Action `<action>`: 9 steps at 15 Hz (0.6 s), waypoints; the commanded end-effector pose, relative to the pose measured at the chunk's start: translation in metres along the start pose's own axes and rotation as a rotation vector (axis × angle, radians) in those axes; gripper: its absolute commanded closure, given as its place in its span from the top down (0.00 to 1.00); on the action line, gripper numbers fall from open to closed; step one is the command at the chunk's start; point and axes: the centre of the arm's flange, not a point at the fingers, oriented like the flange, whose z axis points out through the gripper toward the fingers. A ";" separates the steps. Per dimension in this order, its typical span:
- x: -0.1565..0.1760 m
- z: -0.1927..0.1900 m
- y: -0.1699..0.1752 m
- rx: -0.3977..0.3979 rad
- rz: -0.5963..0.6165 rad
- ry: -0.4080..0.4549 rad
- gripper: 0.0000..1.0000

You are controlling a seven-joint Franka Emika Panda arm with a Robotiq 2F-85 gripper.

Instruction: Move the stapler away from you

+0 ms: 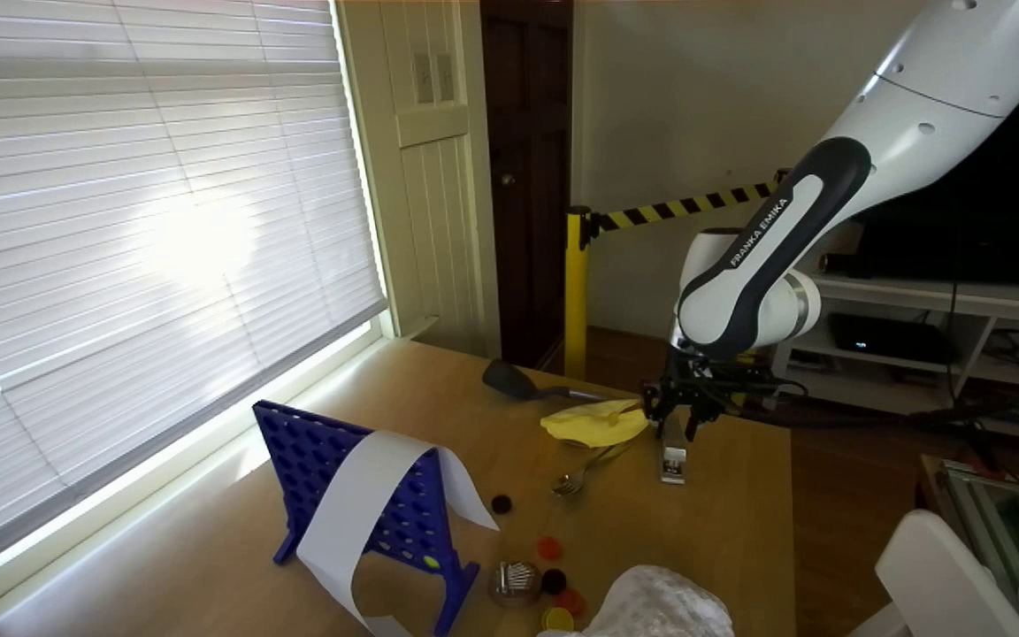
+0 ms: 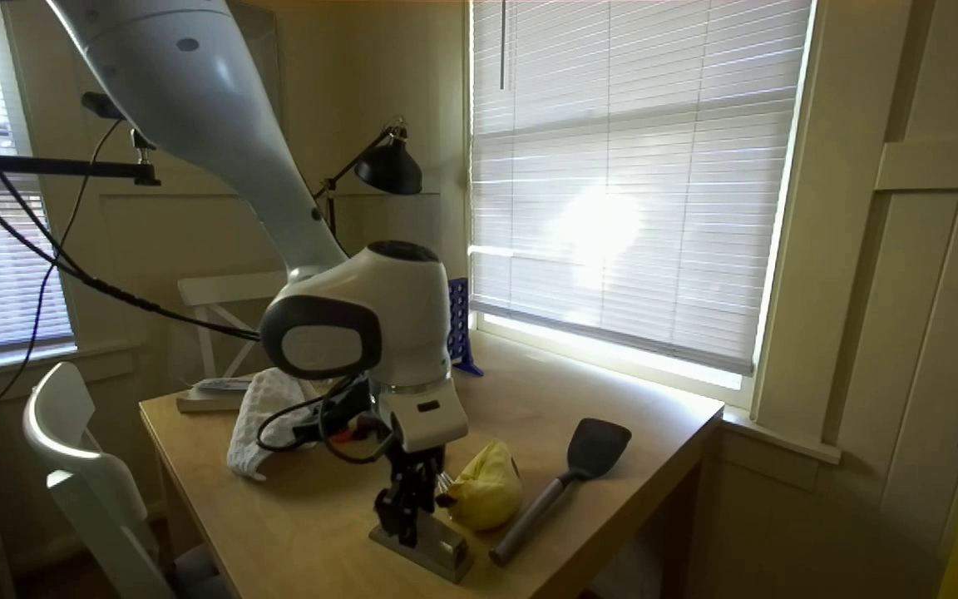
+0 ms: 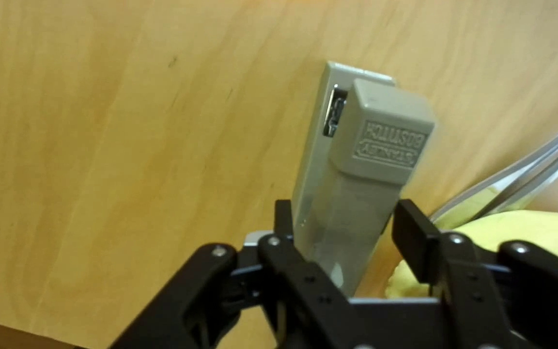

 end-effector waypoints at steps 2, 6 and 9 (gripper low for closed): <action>0.011 0.012 -0.009 0.001 0.036 0.004 0.20; 0.005 0.003 -0.006 -0.022 0.051 -0.006 0.12; -0.026 -0.032 0.011 -0.092 0.005 -0.096 0.12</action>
